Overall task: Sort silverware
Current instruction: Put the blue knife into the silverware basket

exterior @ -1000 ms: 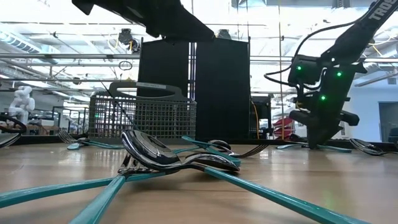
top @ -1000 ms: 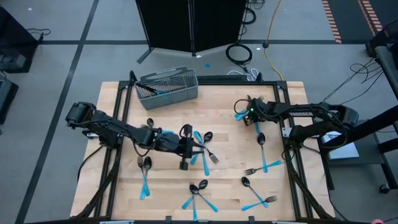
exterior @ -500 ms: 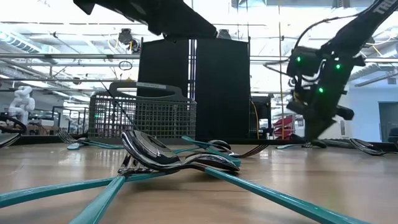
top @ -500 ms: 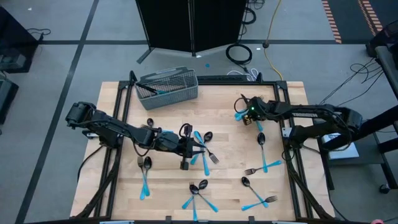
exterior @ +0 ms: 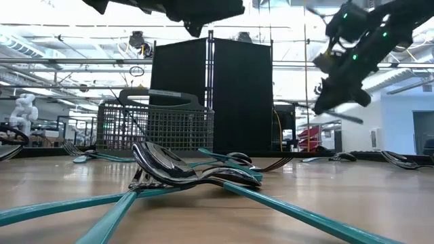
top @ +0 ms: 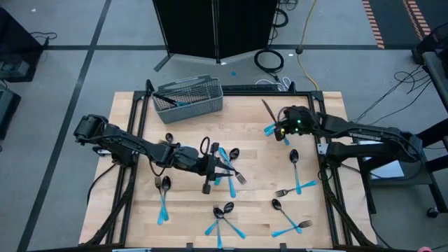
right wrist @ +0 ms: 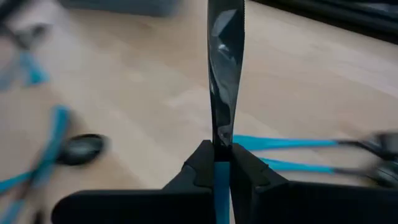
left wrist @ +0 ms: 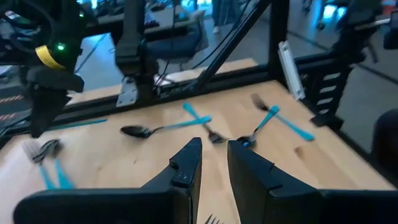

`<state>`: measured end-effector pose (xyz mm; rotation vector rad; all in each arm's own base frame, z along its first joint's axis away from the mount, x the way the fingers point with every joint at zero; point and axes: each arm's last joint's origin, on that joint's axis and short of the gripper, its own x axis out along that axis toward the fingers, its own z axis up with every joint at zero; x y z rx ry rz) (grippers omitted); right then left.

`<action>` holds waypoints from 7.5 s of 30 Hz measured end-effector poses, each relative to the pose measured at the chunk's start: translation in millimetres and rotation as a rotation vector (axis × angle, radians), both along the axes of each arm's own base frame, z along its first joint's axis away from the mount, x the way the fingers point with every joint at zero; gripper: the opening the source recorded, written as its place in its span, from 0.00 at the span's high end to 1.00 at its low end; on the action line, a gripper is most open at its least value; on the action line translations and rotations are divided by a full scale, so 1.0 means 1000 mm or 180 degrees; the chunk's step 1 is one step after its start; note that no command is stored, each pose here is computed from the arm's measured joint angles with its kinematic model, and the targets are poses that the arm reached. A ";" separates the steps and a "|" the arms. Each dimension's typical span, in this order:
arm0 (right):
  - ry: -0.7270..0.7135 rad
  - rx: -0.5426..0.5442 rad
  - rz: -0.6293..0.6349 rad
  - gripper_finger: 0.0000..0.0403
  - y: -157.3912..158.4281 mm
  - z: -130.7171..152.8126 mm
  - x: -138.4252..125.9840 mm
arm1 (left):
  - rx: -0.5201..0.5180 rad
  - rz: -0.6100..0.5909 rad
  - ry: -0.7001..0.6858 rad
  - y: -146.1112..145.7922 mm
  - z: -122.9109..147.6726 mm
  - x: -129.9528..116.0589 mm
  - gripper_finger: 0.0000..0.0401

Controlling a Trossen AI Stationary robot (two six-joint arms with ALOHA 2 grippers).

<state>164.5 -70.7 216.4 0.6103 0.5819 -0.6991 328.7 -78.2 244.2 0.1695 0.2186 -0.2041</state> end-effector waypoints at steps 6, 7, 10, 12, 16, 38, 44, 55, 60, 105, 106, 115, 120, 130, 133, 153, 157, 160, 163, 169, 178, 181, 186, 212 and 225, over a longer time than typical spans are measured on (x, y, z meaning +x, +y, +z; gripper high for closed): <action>-0.0654 -0.0055 0.0667 0.99 0.026 0.019 0.013 | -0.0191 -0.0166 -0.0226 -0.005 0.007 0.001 0.81; -0.0760 -0.0066 0.0782 0.99 0.031 0.022 0.016 | -0.0245 -0.0166 -0.0257 -0.007 0.007 0.002 0.81; -0.1039 -0.0107 0.1083 0.99 0.048 0.029 0.023 | -0.0517 -0.0139 -0.0384 -0.009 0.004 0.008 0.81; -0.1225 -0.0173 0.1215 0.99 0.058 0.034 0.028 | -0.0742 -0.0114 -0.0513 -0.010 0.000 0.014 0.81; -0.1502 -0.0285 0.1510 0.99 0.078 0.041 0.036 | -0.0808 -0.0146 -0.0625 -0.013 -0.013 0.023 0.81; -0.2045 -0.0734 0.2283 0.99 0.179 0.032 0.053 | -0.0804 -0.0368 -0.1097 -0.072 -0.001 0.002 0.81; -0.2251 -0.0712 0.2406 0.99 0.198 0.020 0.063 | -0.0842 -0.0387 -0.1109 -0.085 0.000 -0.004 0.81; -0.2682 -0.0912 0.2570 0.99 0.213 0.030 0.058 | -0.0954 0.0045 -0.1191 -0.117 -0.013 -0.016 0.81; -0.2759 -0.0974 0.2558 0.99 0.214 0.031 0.058 | -0.1177 0.0309 -0.1482 -0.119 -0.010 -0.018 0.81; -0.2519 -0.1159 0.2766 0.99 0.226 0.028 0.073 | -0.1000 0.0365 -0.1310 -0.092 0.004 0.043 0.37; -0.2523 -0.1161 0.2758 0.99 0.226 0.028 0.073 | -0.1007 0.0361 -0.1324 -0.093 0.006 0.044 0.37; -0.2464 -0.1232 0.2568 0.99 0.222 0.028 0.075 | -0.0902 0.0370 -0.1184 -0.094 0.014 0.052 0.37; -0.2458 -0.1288 0.2587 0.99 0.222 0.028 0.075 | -0.0899 0.0374 -0.1180 -0.094 0.014 0.052 0.37; -0.2504 -0.1379 0.2499 0.99 0.221 0.031 0.075 | -0.0895 0.0464 -0.1152 -0.088 0.013 0.054 0.48; -0.2552 -0.1400 0.2484 0.99 0.220 0.032 0.075 | -0.0895 0.0468 -0.1152 -0.088 0.013 0.055 0.52; -0.2520 -0.1455 0.2424 0.99 0.220 0.032 0.075 | -0.0964 0.0472 -0.1293 -0.084 0.018 0.055 0.66; -0.2514 -0.1465 0.2412 0.99 0.220 0.032 0.075 | -0.0961 0.0498 -0.1301 -0.082 0.018 0.056 0.73; -0.2505 -0.1480 0.2405 0.99 0.219 0.032 0.075 | -0.0903 0.0499 -0.1307 -0.082 0.018 0.056 0.83; -0.2509 -0.1471 0.2406 0.99 0.220 0.032 0.075 | -0.0854 0.0508 -0.1314 -0.082 0.018 0.056 0.93; -0.2514 -0.1460 0.2414 0.98 0.220 0.032 0.075 | -0.0863 0.0526 -0.1314 -0.081 0.018 0.056 0.95; -0.2511 -0.1443 0.2397 0.81 0.219 0.032 0.075 | -0.0784 0.0564 -0.1326 -0.081 0.018 0.056 0.96; -0.2478 -0.1571 0.2438 0.74 0.219 0.034 0.074 | -0.0763 0.0628 -0.1335 -0.080 0.020 0.056 0.96; -0.2400 -0.1591 0.2469 0.66 0.214 0.043 0.066 | -0.0629 0.0721 -0.1361 -0.077 0.028 0.052 0.96; -0.1512 -0.1388 0.1724 0.64 0.206 0.025 0.054 | -0.0354 0.3690 -0.0468 0.106 0.088 -0.115 0.96; -0.1271 -0.1459 0.1615 0.64 0.200 0.008 0.068 | -0.0440 0.4246 -0.0630 0.191 0.033 -0.141 0.96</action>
